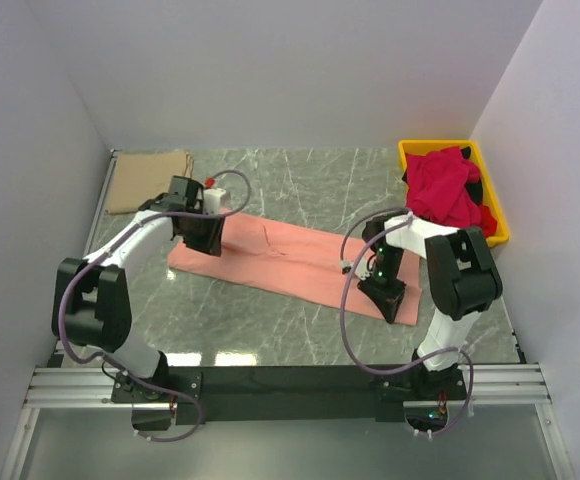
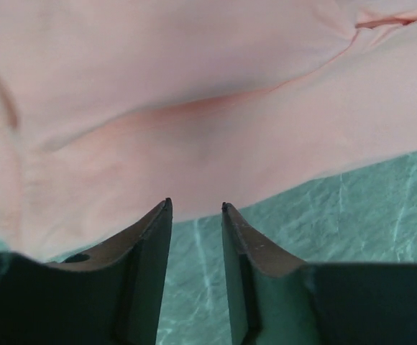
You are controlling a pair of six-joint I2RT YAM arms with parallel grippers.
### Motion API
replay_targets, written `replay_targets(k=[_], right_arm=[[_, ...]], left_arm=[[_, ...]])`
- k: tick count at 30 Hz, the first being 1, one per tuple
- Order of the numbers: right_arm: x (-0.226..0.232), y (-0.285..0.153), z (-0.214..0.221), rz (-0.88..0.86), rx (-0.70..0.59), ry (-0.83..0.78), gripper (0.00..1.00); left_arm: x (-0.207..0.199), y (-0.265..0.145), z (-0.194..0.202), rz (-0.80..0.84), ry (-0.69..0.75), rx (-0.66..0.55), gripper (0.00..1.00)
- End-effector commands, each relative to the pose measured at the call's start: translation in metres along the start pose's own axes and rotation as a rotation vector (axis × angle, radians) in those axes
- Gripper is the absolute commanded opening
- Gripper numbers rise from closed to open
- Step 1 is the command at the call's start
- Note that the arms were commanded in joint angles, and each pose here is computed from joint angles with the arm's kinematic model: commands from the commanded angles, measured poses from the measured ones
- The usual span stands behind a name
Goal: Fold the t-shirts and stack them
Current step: Fold the tshirt
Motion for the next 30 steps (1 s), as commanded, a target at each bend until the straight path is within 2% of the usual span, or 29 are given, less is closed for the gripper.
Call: replay_targets(k=[1,3,4,5,7,10,13,15,18,21,24,26,30], right_arm=[[0.009,-0.041,-0.001,-0.021,-0.200,-0.017,0.19],[0.005,-0.059,-0.004,-0.013,-0.280,0.010,0.19],[0.002,-0.072,-0.008,0.013,-0.323,0.013,0.19],[-0.001,-0.076,-0.010,0.025,-0.333,0.018,0.20],[-0.011,-0.083,-0.013,0.090,-0.349,0.044,0.20],[-0.025,-0.077,-0.019,0.162,-0.316,0.064,0.20],[-0.036,-0.066,-0.027,0.173,-0.288,0.074,0.19],[-0.039,-0.066,-0.032,0.161,-0.290,0.076,0.19],[-0.044,-0.067,-0.041,0.158,-0.293,0.071,0.19],[-0.049,-0.068,-0.050,0.148,-0.307,0.070,0.19],[-0.046,-0.060,-0.059,0.117,-0.277,0.056,0.19],[-0.042,-0.051,-0.064,0.113,-0.255,0.039,0.19],[-0.026,-0.024,-0.072,0.071,-0.184,0.011,0.18]], left_arm=[[-0.009,0.030,-0.008,-0.040,-0.013,0.021,0.38],[-0.006,0.043,-0.017,-0.060,-0.027,0.037,0.35],[0.001,0.059,-0.014,-0.092,-0.037,0.086,0.33],[0.003,0.063,-0.024,-0.100,-0.034,0.079,0.33],[0.010,0.083,-0.024,-0.095,-0.046,0.141,0.33],[0.017,0.101,-0.039,-0.090,-0.013,0.147,0.33],[0.024,0.117,-0.073,-0.063,0.089,0.118,0.36],[0.026,0.127,-0.082,-0.028,0.179,0.163,0.37],[0.024,0.145,-0.106,0.016,0.334,0.159,0.41],[0.020,0.155,-0.136,0.026,0.442,0.080,0.45],[0.019,0.143,-0.166,0.041,0.472,-0.033,0.49],[0.022,0.121,-0.180,0.049,0.455,-0.118,0.50],[0.028,0.078,-0.185,0.066,0.316,-0.253,0.53]])
Point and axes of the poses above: each gripper's point midway between its finger pads, its own y axis out along the fingers, its own x axis along the line the jaws close on, z = x × y, the point moved 10 cm from there along -y, back along the fingers, and after that the axes turned 1 degree about y, right-handed, at the moved point
